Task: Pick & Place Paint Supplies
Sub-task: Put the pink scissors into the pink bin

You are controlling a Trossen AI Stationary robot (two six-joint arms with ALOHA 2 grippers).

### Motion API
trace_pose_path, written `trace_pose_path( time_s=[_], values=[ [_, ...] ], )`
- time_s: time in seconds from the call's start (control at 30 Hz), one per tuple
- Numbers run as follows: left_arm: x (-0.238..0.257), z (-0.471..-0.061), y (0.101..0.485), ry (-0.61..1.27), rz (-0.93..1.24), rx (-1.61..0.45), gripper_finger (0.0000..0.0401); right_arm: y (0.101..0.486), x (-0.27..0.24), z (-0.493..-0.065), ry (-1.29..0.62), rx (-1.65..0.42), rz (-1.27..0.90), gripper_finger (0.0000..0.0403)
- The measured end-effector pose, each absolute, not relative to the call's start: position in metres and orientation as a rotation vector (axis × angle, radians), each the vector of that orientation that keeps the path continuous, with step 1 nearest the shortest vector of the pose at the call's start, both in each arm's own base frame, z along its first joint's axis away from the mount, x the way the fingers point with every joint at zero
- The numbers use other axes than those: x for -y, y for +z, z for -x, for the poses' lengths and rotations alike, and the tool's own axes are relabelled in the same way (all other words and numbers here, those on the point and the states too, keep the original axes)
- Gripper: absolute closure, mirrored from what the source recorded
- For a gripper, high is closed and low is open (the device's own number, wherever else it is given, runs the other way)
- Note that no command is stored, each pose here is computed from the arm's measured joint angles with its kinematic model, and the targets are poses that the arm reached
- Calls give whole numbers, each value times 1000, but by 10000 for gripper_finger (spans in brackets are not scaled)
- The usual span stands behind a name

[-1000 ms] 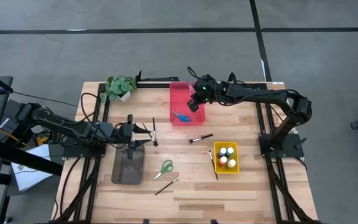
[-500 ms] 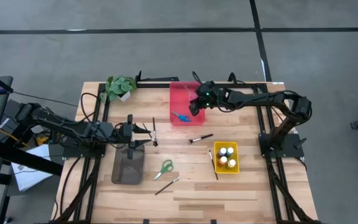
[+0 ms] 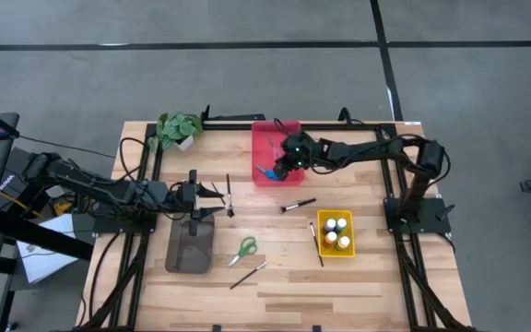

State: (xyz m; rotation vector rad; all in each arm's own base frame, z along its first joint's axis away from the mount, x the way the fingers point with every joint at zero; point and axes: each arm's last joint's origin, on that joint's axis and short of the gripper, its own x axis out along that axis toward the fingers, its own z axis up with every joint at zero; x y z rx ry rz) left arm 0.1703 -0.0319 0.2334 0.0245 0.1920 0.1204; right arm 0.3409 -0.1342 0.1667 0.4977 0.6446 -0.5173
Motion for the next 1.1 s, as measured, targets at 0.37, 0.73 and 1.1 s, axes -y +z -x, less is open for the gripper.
trace_pose_path(
  time_s=[0.37,0.73,1.1],
  values=[
    [32,-170,233,120,-27,-194,243,168,139,-344,-513,-640,-497,403],
    [32,-170,233,119,-27,-194,243,168,139,-344,-500,-642,-500,403],
    [32,-170,233,119,-27,-194,243,168,138,-344,-499,-646,-500,403]
  ],
)
